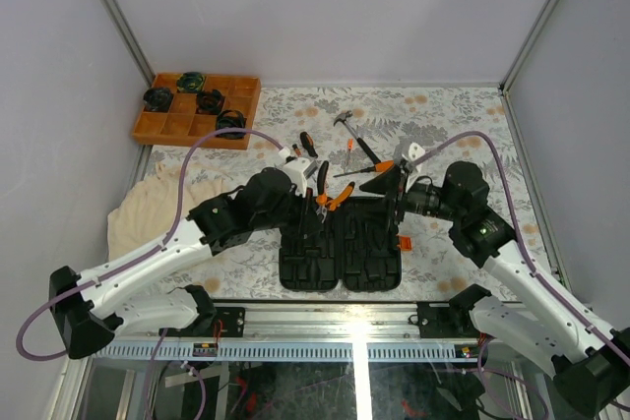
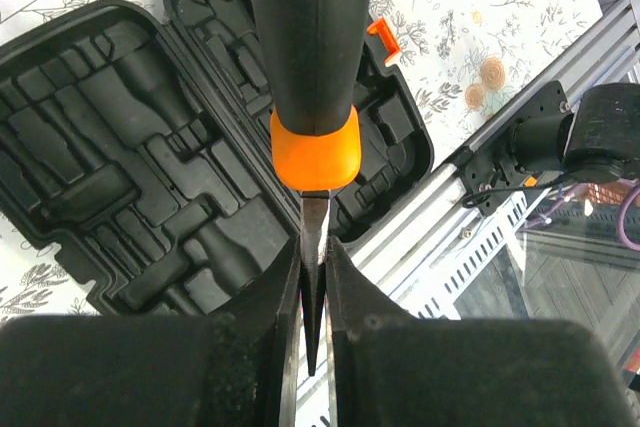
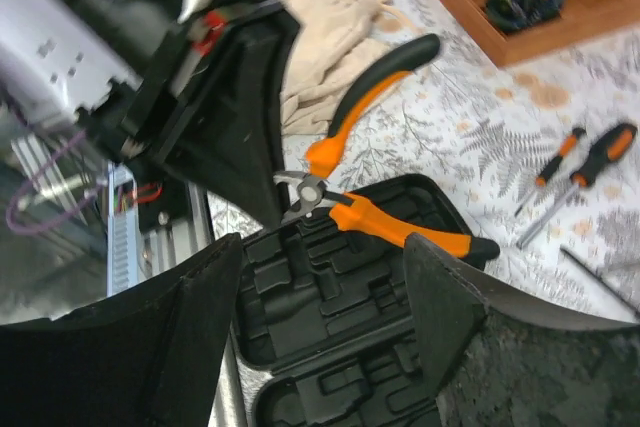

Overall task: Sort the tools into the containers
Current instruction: Pick up the pliers at the center of the board.

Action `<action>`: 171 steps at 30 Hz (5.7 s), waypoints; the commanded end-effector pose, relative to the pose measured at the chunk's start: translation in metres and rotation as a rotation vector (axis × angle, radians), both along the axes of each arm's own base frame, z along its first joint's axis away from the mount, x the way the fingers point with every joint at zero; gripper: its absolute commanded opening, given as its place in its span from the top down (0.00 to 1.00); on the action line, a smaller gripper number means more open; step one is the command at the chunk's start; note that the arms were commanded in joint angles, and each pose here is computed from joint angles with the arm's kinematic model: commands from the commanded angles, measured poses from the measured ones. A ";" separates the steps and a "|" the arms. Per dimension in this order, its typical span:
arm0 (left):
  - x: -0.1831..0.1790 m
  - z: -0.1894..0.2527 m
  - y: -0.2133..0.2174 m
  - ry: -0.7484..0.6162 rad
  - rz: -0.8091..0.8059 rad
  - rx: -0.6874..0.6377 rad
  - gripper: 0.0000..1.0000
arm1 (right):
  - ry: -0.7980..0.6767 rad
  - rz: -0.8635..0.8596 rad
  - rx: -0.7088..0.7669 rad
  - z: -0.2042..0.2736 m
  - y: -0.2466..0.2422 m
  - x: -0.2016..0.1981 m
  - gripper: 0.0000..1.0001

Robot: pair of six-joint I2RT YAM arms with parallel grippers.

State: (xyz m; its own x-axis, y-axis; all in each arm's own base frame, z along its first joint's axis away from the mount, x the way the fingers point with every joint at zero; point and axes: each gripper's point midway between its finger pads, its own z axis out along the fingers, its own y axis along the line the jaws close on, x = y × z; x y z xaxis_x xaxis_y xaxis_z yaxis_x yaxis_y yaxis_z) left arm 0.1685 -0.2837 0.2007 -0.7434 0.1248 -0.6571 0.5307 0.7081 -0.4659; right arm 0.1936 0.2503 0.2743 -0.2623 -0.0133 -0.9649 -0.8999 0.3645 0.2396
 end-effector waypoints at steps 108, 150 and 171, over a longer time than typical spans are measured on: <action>0.082 0.121 -0.006 -0.315 0.392 -0.377 0.49 | 0.582 -0.219 0.472 0.040 0.083 -0.016 1.00; 0.055 0.082 0.007 -0.204 0.337 -0.297 1.00 | 0.224 -0.390 0.140 0.002 0.044 0.004 0.01; 0.055 0.077 -0.004 -0.179 0.307 -0.309 1.00 | 0.324 -0.338 0.120 -0.023 0.083 0.012 0.16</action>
